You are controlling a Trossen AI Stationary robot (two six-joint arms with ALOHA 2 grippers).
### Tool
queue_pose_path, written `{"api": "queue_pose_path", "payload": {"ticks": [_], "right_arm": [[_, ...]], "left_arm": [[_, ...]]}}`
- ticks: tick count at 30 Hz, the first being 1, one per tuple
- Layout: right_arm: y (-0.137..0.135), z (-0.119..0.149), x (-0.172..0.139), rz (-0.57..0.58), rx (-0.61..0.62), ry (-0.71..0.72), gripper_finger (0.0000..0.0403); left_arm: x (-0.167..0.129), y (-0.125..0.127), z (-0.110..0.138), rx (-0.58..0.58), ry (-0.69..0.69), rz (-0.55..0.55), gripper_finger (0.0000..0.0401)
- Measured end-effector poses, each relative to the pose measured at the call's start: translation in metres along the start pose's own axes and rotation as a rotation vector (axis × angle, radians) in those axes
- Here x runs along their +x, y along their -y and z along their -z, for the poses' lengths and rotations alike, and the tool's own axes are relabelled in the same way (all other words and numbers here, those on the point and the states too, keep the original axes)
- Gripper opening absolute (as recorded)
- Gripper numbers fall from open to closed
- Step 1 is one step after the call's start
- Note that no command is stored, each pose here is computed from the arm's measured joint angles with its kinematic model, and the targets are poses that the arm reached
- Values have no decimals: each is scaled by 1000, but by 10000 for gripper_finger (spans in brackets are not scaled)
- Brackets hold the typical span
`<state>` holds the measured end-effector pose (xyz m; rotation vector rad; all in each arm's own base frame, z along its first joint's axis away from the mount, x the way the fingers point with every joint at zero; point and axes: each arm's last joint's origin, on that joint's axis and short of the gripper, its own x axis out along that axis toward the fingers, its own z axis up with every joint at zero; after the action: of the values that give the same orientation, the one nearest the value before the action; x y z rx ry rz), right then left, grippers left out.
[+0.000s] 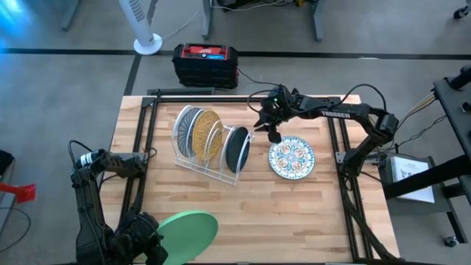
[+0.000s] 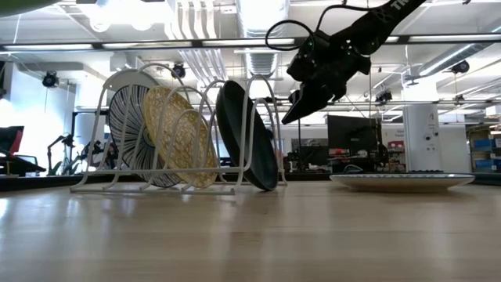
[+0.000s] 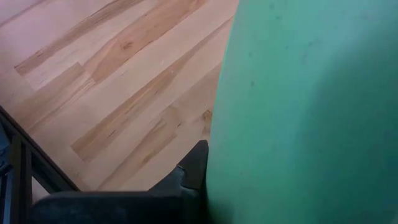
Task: Sort dishes
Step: Put the green plate in the dish rack
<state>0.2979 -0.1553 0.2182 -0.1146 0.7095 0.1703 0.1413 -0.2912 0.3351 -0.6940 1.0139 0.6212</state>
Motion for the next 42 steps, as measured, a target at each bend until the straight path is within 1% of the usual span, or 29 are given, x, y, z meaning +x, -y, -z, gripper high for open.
{"api": "queue_pose_path", "payload": {"ticks": [9,12,15,18,22,35,38,42], "right_arm": [[-5,-7,3,-14,-5,37,138],[-7,-10,5,-14,-22,54,147],[-9,-13,6,-13,-36,70,147],[-9,-15,7,-9,-38,82,137],[-9,-15,7,-7,-41,84,113],[-8,-14,11,-9,-93,81,14],[-8,-14,10,-5,-105,82,5],[-7,-13,10,0,-113,78,4]], "left_arm": [[0,0,0,0,0,0,43],[0,0,0,0,0,0,43],[0,0,0,0,1,0,43],[0,0,0,0,1,0,43],[0,0,0,0,1,0,43],[0,0,0,-11,2,1,43],[0,0,0,-14,2,1,43],[0,0,0,-22,2,1,43]]}}
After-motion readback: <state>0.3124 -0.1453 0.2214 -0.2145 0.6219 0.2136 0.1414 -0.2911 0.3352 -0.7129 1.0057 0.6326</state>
